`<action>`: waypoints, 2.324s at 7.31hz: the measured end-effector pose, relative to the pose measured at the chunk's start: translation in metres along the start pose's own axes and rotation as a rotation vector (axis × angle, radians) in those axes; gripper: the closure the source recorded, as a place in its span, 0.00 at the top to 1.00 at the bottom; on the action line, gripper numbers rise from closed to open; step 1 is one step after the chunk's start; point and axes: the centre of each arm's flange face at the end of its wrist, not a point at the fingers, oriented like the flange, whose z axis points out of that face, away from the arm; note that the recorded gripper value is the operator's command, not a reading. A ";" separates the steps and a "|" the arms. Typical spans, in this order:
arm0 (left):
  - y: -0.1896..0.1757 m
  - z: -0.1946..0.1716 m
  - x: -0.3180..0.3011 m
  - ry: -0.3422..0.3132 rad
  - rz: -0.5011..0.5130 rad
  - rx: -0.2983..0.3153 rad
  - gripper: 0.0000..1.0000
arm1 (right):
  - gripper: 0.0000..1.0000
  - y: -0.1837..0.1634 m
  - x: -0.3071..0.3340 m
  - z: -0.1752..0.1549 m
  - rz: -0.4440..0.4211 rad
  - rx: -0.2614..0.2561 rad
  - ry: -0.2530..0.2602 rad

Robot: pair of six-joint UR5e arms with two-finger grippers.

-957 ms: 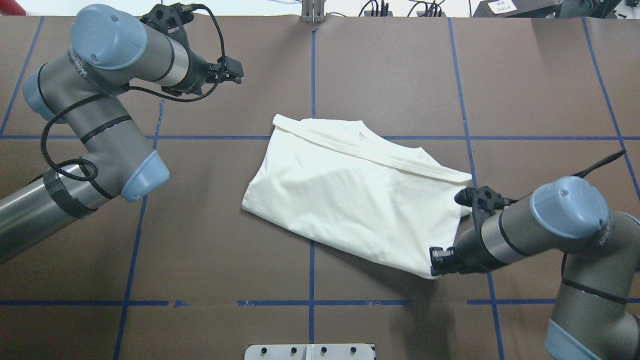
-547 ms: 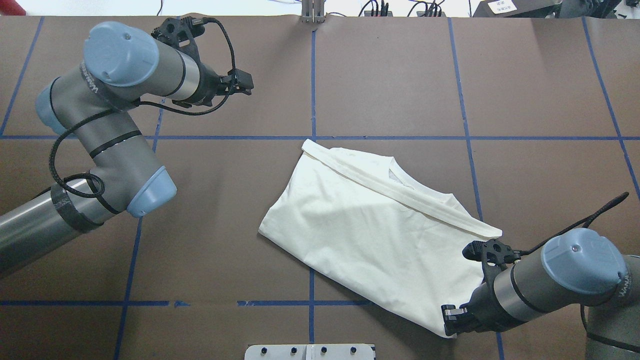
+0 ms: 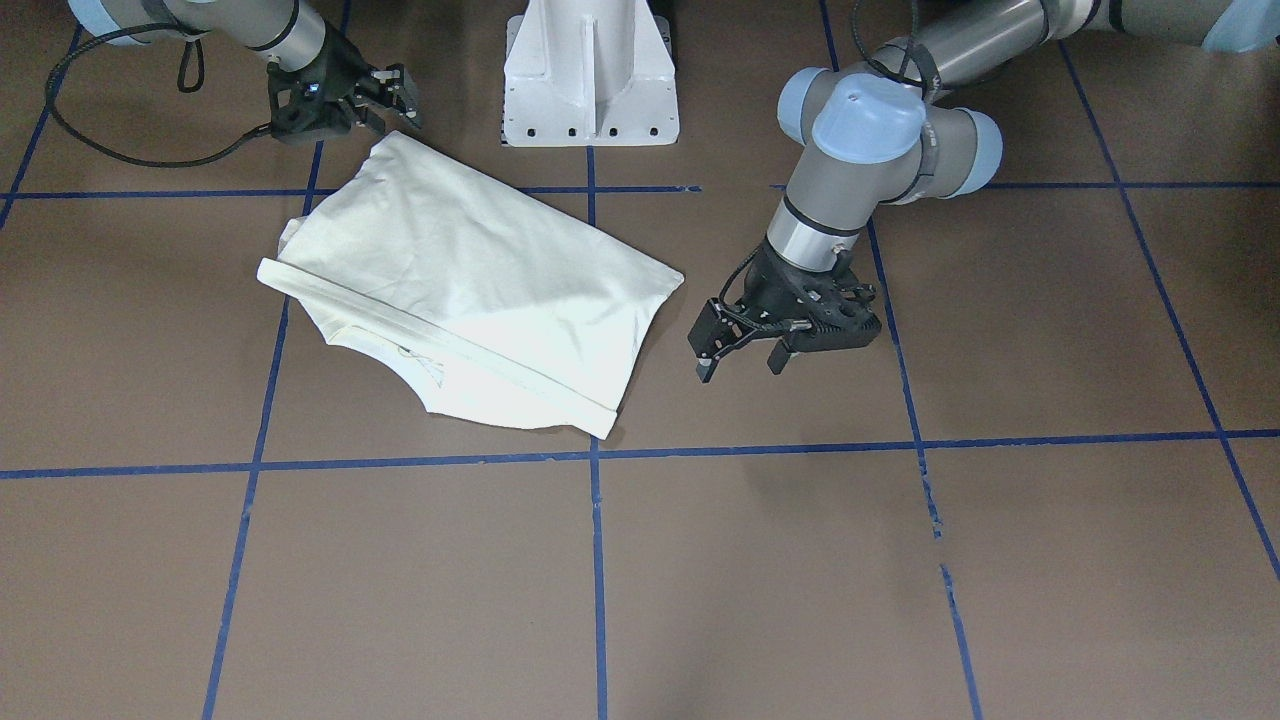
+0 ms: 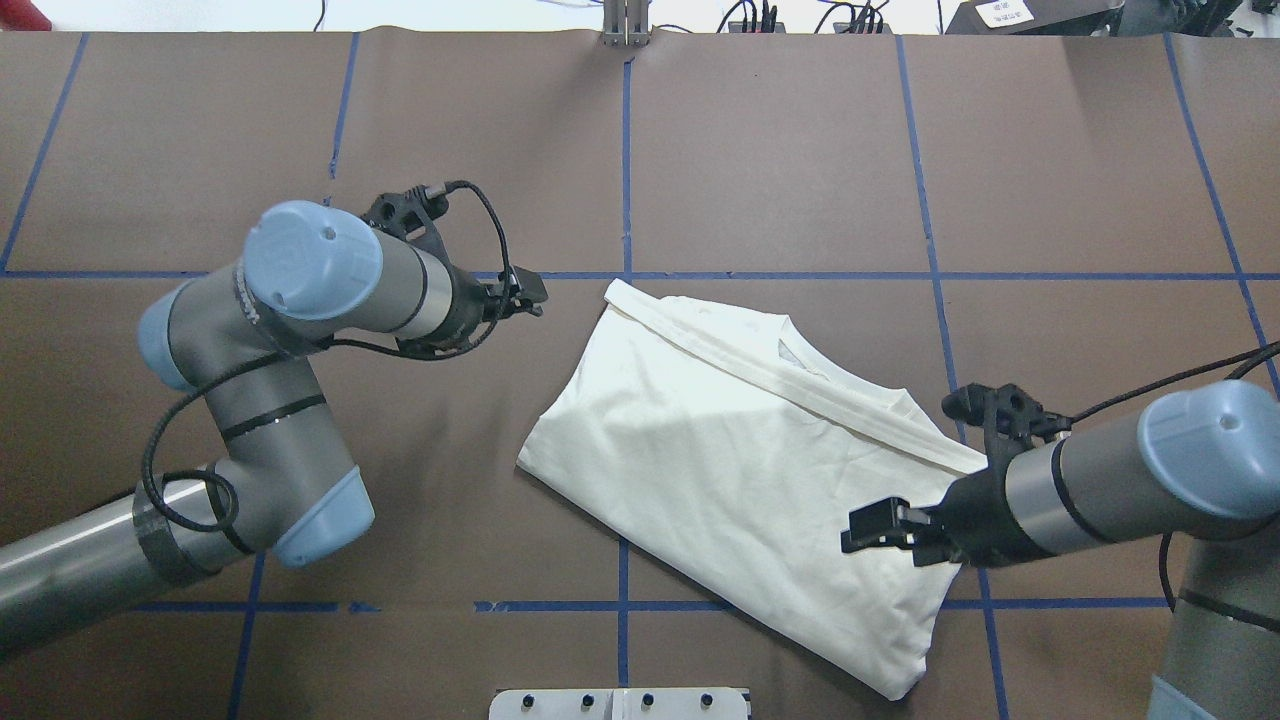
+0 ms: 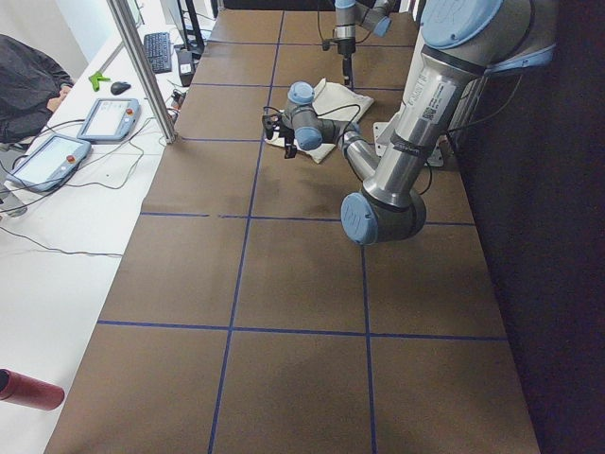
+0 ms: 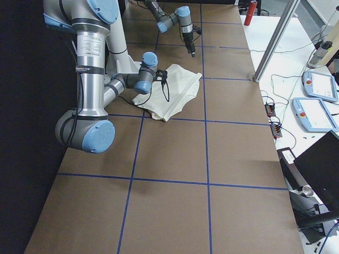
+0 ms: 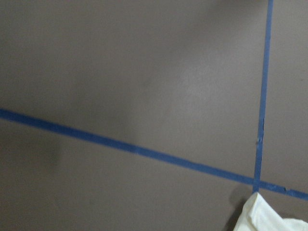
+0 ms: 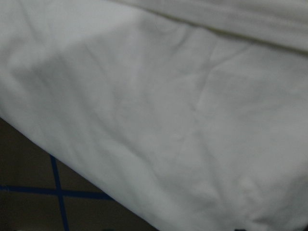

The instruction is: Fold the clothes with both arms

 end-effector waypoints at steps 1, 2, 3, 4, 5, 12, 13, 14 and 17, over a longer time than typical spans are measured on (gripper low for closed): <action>0.035 0.008 -0.003 -0.007 -0.066 -0.041 0.86 | 1.00 -0.024 -0.007 -0.018 0.014 0.065 -0.029; 0.064 0.017 -0.006 -0.020 -0.113 -0.064 0.83 | 1.00 -0.040 -0.010 -0.030 0.023 0.107 -0.045; 0.085 0.026 -0.009 -0.041 -0.137 -0.070 0.83 | 1.00 -0.048 -0.011 -0.034 0.027 0.126 -0.050; 0.096 0.031 -0.012 -0.065 -0.151 -0.067 0.81 | 1.00 -0.051 -0.011 -0.035 0.029 0.134 -0.051; 0.100 0.034 -0.014 -0.079 -0.159 -0.065 0.79 | 1.00 -0.053 -0.012 -0.036 0.028 0.136 -0.052; 0.110 0.045 -0.019 -0.133 -0.161 -0.062 0.04 | 1.00 -0.054 -0.014 -0.035 0.030 0.138 -0.055; 0.110 0.045 -0.019 -0.134 -0.160 -0.059 0.00 | 1.00 -0.055 -0.013 -0.034 0.030 0.138 -0.054; 0.109 0.045 -0.019 -0.132 -0.159 -0.053 0.00 | 1.00 -0.055 -0.013 -0.033 0.030 0.138 -0.052; 0.105 0.041 -0.015 -0.127 -0.153 -0.040 0.00 | 1.00 -0.057 -0.011 -0.032 0.030 0.138 -0.048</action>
